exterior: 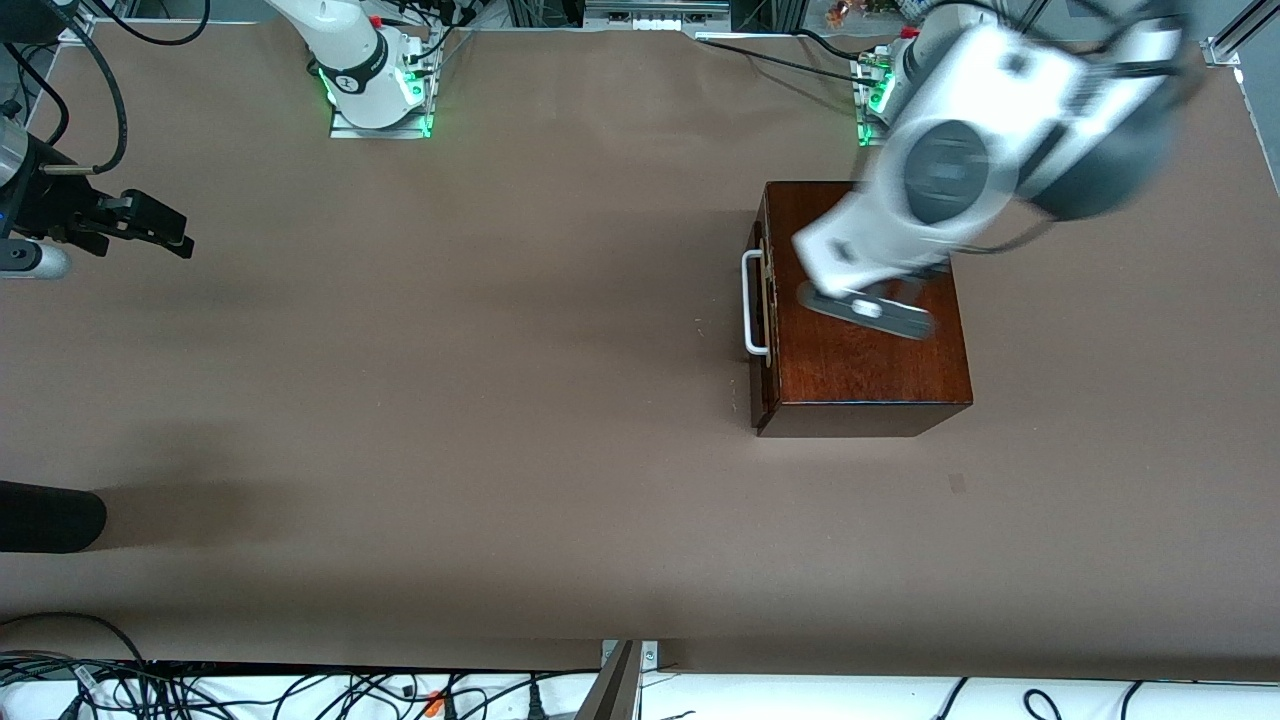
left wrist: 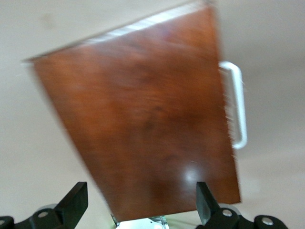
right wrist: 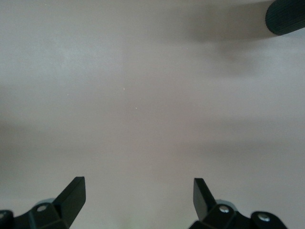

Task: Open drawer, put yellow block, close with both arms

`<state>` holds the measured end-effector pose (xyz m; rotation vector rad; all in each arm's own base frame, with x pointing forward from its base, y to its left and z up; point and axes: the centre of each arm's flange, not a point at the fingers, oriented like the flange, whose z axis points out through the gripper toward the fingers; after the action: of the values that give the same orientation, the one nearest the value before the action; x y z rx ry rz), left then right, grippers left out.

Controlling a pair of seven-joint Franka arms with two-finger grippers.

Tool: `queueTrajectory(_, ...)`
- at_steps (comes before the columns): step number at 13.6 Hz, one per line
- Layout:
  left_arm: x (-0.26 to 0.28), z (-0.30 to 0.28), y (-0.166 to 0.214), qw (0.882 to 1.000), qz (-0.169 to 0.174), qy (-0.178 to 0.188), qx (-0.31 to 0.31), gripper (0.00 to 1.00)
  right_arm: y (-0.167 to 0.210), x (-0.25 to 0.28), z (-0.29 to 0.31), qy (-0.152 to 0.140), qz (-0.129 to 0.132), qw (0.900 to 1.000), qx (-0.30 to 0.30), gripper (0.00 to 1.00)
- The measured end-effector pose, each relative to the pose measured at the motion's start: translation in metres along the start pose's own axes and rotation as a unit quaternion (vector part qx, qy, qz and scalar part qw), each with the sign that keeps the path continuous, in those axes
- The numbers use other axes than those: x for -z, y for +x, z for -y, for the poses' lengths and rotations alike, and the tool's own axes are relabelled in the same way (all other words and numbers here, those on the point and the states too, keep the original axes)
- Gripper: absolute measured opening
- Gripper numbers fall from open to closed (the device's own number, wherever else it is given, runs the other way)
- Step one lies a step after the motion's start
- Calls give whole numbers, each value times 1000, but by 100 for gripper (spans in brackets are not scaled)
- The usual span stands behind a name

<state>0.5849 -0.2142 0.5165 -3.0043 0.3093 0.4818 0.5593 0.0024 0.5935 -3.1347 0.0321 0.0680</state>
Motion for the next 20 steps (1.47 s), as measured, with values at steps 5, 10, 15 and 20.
queueTrajectory(5, 32, 128, -4, 991, -63, -22, 117, 100, 0, 0, -1, 0, 0, 1000, -1, 100)
queueTrajectory(10, 63, 177, -72, 977, -156, -36, 141, 100, 0, 0, -2, 0, 0, 1000, -2, 100)
queueTrajectory(15, 43, 197, -110, 981, -153, -29, 112, 100, 0, 0, -3, 0, 0, 1000, -3, 100)
queueTrajectory(20, 42, 177, -124, 986, -127, -28, 105, 100, 0, 0, -4, 0, 0, 1000, -3, 100)
